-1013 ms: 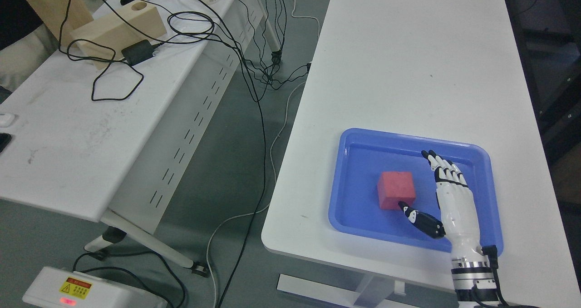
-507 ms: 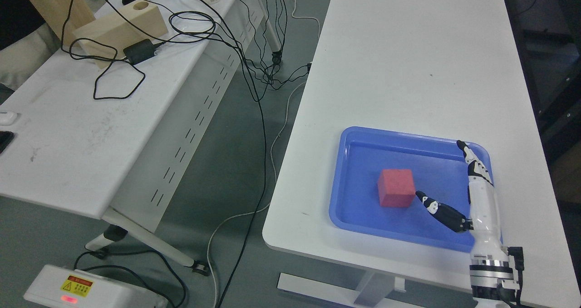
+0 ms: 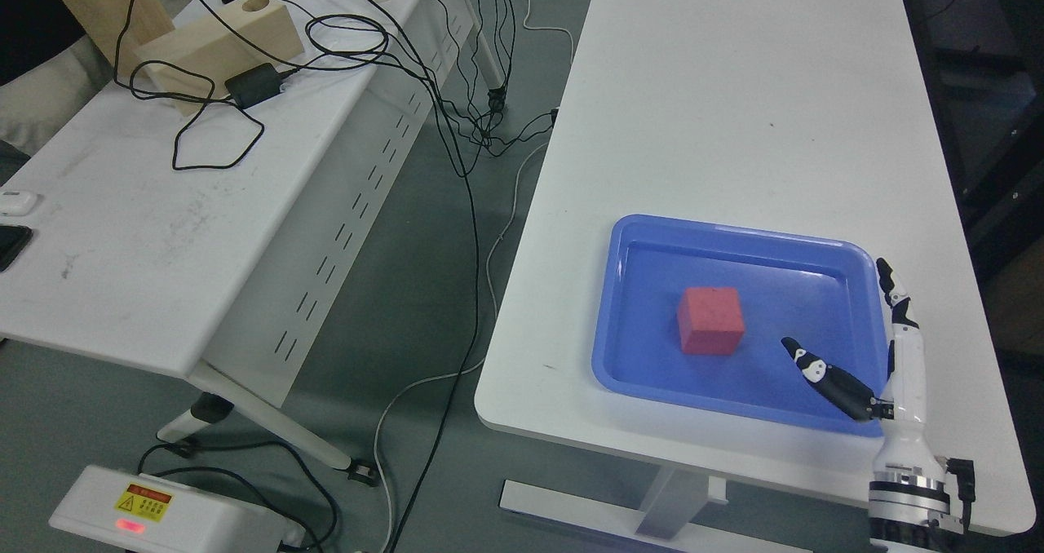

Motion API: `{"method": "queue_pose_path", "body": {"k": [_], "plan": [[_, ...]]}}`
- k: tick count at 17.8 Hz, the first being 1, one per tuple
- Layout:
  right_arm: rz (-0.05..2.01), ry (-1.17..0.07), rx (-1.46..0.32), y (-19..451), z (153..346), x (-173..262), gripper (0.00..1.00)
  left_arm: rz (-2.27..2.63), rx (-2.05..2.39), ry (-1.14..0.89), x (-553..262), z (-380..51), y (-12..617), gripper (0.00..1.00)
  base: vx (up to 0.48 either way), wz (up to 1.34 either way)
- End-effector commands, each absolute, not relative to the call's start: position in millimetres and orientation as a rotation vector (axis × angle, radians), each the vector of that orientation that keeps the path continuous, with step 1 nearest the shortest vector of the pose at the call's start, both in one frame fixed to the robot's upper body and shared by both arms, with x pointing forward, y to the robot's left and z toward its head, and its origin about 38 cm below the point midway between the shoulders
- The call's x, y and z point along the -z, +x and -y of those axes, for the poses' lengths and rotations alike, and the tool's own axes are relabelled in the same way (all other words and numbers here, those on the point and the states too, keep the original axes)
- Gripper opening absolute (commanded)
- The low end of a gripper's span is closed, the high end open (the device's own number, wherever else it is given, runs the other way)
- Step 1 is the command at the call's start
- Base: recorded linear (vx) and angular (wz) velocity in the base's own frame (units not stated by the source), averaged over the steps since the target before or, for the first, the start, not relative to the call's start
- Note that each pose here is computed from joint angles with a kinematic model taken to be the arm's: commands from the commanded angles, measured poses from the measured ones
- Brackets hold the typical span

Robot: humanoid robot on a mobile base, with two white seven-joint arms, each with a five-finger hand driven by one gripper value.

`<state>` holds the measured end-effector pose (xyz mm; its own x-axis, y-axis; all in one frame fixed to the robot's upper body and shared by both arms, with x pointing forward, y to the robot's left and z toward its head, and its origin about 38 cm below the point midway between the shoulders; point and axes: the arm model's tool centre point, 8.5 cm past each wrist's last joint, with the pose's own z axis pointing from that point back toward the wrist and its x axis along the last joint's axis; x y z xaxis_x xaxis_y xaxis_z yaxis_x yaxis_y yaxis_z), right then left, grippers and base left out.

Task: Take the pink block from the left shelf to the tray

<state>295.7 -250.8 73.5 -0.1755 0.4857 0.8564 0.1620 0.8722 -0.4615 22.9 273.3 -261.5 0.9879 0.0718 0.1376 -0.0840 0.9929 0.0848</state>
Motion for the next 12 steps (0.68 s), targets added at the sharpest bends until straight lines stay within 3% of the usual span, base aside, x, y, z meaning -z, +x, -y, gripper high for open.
{"method": "queue_pose_path", "body": {"k": [1, 5, 12], "plan": [[1.729, -0.382, -0.016, 293.2, 281.8, -71.9, 1.00, 0.147, -0.075, 0.108, 260.1, -284.6, 29.9, 1.00, -0.062, 0.00], [1.598, -0.394, -0.015, 295.9, 286.1, -59.9, 1.00, 0.148, -0.075, 0.108, 260.1, -284.6, 30.9, 1.00, -0.063, -0.01], [1.528, -0.271, -0.059, 298.0, 288.9, -52.7, 1.00, 0.147, -0.075, 0.108, 260.1, -284.6, 29.9, 1.00, -0.102, -0.03]]}}
